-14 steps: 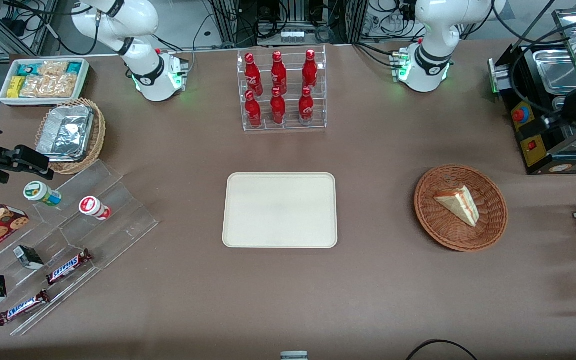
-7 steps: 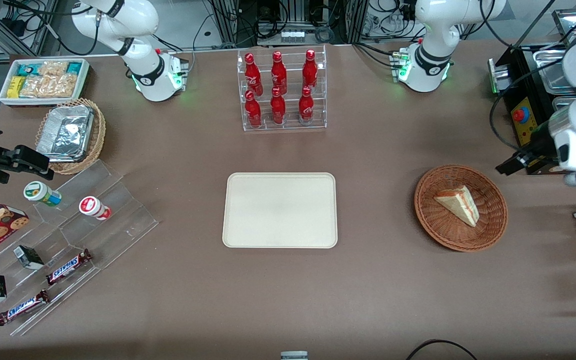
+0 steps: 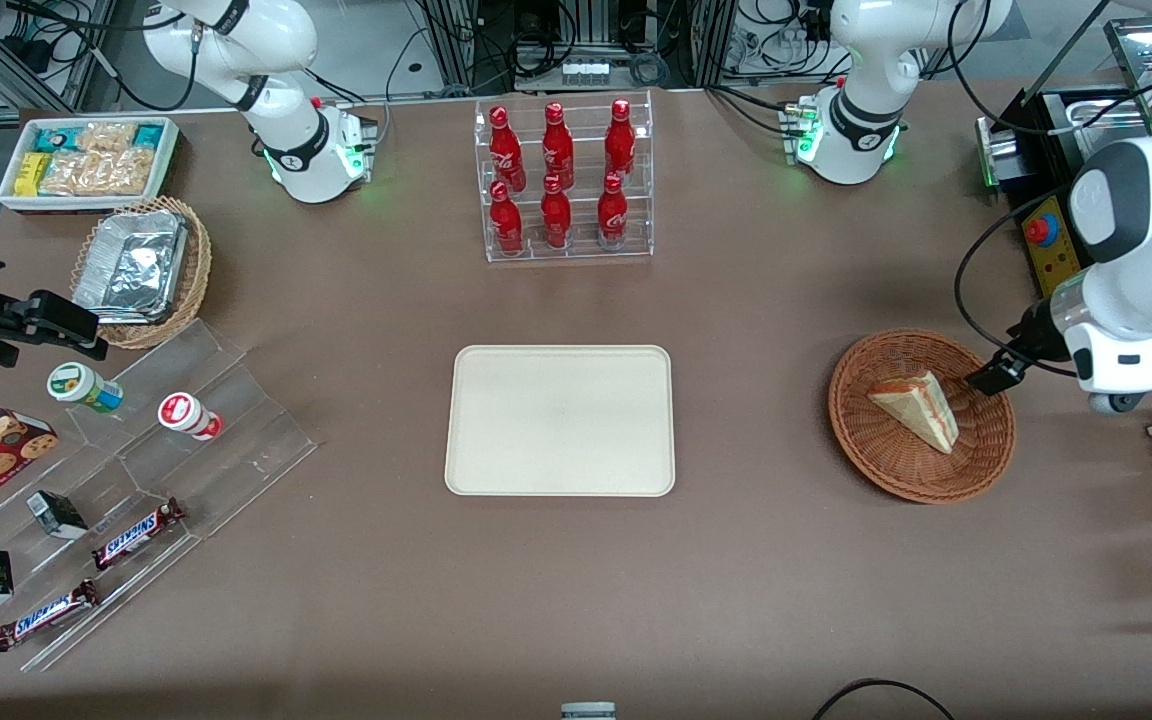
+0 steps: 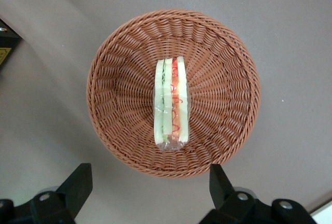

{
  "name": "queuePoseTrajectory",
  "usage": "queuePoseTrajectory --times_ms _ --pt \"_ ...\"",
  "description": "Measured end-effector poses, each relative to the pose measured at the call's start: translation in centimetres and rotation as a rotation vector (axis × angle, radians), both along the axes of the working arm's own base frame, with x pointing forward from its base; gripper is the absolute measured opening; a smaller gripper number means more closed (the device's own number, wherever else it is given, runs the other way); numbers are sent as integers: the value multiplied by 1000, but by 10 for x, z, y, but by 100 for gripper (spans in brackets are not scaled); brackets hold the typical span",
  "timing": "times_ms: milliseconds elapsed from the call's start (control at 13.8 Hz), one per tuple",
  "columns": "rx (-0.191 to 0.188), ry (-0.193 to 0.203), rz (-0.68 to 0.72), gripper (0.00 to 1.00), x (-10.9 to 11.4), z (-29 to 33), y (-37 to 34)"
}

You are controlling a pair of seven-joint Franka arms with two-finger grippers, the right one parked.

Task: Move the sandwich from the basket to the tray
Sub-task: 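Move the open left gripper down over the sandwich in the wicker basket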

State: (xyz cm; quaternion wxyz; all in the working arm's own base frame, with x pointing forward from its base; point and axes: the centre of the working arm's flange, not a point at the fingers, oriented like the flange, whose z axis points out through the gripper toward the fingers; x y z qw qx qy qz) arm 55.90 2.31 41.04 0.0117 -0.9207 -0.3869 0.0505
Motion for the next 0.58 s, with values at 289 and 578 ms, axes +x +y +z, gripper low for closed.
queuePoseTrajectory --times_ms 289,578 --pt "7 -18 50 100 -6 -36 -5" --pt "11 -37 88 100 -12 -57 -6"
